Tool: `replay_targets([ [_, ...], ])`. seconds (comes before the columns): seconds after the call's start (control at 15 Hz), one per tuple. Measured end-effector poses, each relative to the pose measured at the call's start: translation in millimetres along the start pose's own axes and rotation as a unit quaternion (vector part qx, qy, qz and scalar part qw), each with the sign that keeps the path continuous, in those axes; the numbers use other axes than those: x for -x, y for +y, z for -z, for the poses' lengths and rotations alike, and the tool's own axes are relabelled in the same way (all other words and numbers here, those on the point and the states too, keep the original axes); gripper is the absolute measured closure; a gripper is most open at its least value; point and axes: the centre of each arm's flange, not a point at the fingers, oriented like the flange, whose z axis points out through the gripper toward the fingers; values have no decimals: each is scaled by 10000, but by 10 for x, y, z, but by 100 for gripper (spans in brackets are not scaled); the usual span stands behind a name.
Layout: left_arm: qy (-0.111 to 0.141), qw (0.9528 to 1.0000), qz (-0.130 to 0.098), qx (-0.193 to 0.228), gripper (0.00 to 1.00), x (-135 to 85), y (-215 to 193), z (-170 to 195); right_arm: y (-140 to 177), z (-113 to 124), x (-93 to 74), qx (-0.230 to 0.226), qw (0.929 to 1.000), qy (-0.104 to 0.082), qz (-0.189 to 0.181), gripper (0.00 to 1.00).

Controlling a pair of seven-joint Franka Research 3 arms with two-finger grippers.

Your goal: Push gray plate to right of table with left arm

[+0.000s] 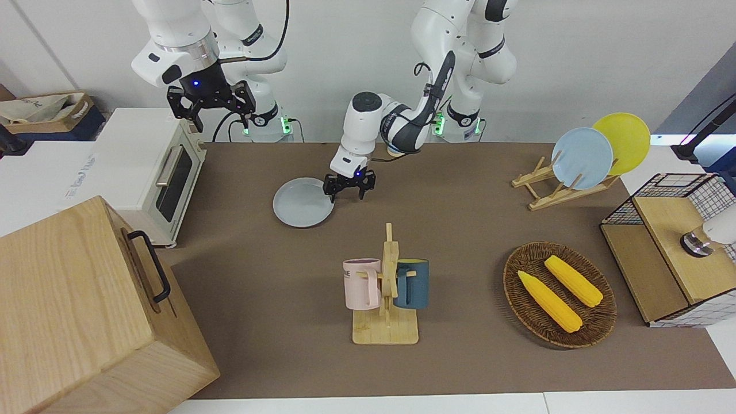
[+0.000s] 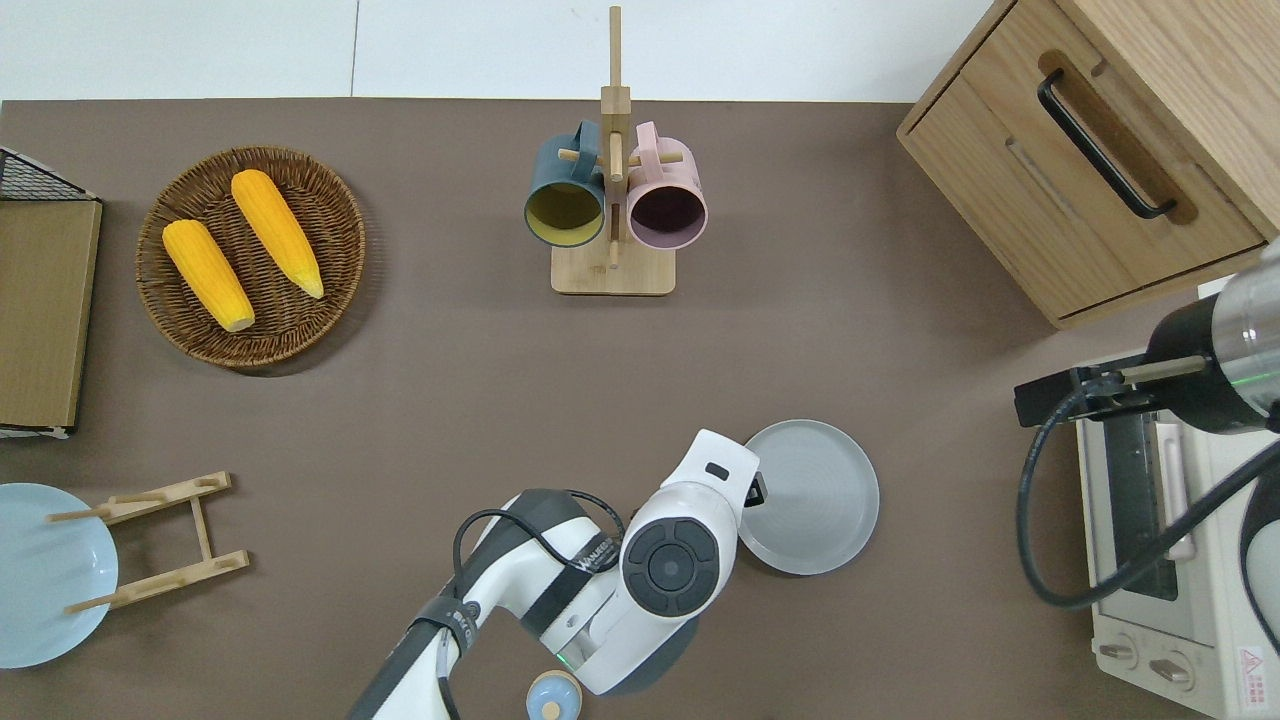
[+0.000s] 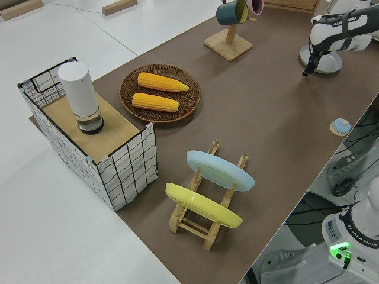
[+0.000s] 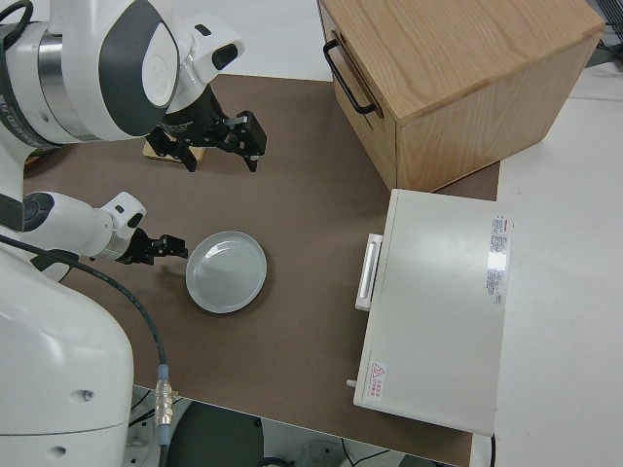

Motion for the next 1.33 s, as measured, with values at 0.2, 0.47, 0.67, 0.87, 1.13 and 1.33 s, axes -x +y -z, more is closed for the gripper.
replay_targets([
  [0.2, -71, 9999, -115, -107, 1, -265, -191, 224, 0, 0, 0, 0, 10000, 0, 0, 1],
  [0.47, -368, 9985, -348, -201, 1, -695, -618, 677, 0, 0, 0, 0, 10000, 0, 0, 1],
  [0.67, -484, 9971, -484, -333, 1, -1028, -1032, 967, 0, 0, 0, 0, 10000, 0, 0, 1],
  [0.87, -711, 9938, -711, -466, 1, -1374, -1606, 1294, 0, 0, 0, 0, 10000, 0, 0, 1],
  [1.13, -996, 9878, -1085, -497, 0, -1760, -2325, 1958, 0, 0, 0, 0, 10000, 0, 0, 1],
  [1.33, -911, 9853, -1320, -586, 0, -1972, -2626, 2472, 0, 0, 0, 0, 10000, 0, 0, 1],
])
